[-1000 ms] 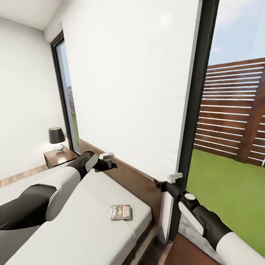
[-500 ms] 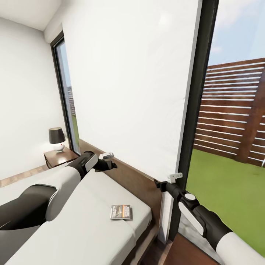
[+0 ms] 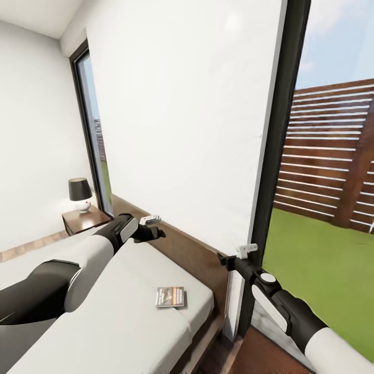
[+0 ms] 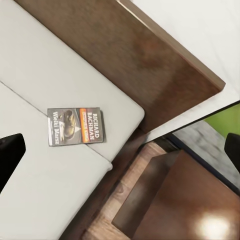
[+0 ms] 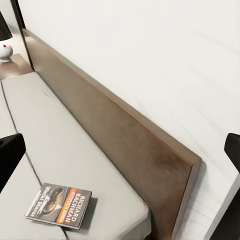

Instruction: In the bedroom, move the book from the bed onto either nightstand, and place the two sandals side by side next to the bed.

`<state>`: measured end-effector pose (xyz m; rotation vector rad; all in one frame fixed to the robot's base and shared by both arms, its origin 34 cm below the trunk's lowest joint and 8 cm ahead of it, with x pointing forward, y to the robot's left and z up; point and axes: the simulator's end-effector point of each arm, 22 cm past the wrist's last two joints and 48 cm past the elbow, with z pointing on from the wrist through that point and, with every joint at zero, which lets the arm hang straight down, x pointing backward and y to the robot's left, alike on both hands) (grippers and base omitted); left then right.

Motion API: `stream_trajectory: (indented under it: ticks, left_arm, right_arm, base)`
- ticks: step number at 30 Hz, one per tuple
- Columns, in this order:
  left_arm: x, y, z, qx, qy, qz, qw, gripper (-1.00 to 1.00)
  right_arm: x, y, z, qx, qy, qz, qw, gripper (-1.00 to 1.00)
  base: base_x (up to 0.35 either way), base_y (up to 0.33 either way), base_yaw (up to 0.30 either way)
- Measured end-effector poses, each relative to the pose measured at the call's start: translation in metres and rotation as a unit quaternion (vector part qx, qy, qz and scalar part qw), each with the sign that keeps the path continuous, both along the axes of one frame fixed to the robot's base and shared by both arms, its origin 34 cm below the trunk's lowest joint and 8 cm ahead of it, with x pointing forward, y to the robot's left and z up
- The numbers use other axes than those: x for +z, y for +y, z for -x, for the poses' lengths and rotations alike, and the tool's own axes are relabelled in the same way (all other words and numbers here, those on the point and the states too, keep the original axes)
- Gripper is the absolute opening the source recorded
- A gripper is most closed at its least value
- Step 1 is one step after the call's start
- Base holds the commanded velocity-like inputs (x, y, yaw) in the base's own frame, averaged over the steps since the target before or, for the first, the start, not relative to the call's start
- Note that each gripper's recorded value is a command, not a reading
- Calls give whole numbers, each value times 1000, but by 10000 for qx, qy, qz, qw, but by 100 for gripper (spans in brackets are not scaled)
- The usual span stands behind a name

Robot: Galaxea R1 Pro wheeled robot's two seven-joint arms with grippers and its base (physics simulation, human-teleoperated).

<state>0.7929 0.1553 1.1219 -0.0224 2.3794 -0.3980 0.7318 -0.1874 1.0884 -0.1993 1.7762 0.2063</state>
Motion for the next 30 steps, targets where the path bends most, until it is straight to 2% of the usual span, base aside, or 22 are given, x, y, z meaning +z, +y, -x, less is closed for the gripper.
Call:
stream_trajectory:
  ticks: [30]
  left_arm:
    - [-34,2,-5,11,243,-10,9997,100]
  right_arm:
    - [-30,-1,-4,-10,245,4,9997,100]
  base:
    - [0,0,0]
